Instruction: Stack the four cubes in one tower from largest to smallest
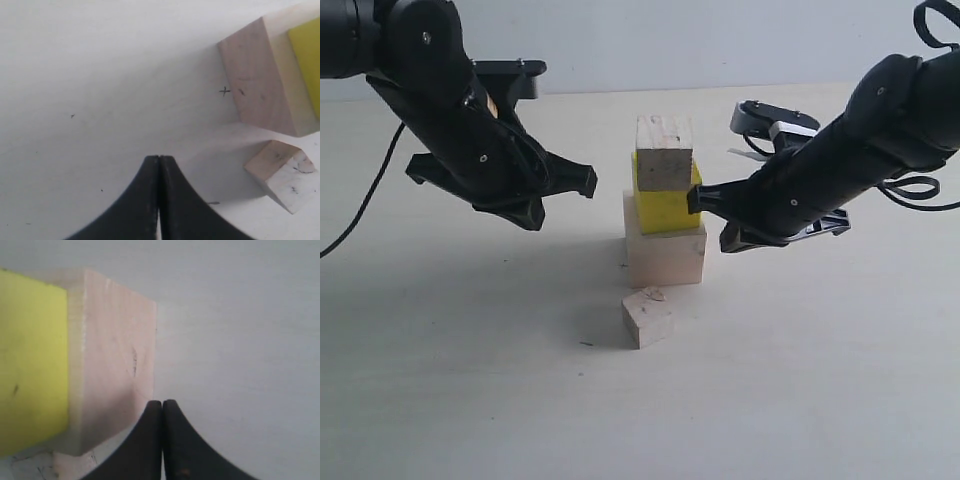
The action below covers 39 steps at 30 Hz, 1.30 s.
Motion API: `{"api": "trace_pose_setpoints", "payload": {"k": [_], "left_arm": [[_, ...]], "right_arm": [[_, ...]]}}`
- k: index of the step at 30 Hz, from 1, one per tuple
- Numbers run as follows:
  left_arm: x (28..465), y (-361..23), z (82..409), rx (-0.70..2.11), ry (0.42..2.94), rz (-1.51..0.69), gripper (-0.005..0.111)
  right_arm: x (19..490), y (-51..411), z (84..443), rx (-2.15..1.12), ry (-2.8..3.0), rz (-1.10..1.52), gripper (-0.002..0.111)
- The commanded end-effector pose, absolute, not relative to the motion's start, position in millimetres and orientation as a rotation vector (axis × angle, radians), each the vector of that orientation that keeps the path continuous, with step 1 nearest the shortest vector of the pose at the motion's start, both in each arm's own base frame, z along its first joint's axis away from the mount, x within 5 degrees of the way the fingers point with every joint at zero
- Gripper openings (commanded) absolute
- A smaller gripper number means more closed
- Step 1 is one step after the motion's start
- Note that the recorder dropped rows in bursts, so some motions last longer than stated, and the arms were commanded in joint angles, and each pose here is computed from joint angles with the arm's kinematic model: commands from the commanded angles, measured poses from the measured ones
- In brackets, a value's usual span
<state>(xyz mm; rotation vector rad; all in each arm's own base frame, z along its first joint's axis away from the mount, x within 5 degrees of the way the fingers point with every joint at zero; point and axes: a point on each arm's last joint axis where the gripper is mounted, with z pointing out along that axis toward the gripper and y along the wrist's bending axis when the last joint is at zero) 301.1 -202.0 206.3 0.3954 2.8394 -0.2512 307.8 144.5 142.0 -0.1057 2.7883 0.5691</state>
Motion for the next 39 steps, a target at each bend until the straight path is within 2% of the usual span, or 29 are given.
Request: {"api": "trace_pose_setpoints", "payload": {"k": [1,21,39], "left_arm": [[302.4,-202.6,204.6,0.409,2.829,-0.257,0.0],[302.2,-202.5,204.5,0.426,2.829,-0.253,0.0],[301.6,-202.2,204.3,0.46,2.829,-0.245,0.0]], "right_arm": [[312.4,148.3,146.4,-0.118,2.731,0.642,0.0],[313.9,156.9,151.0,-0.109,2.695,0.781,0.0],[320.8,161.4,134.3,-0.126,2.676,0.813,0.0]]}}
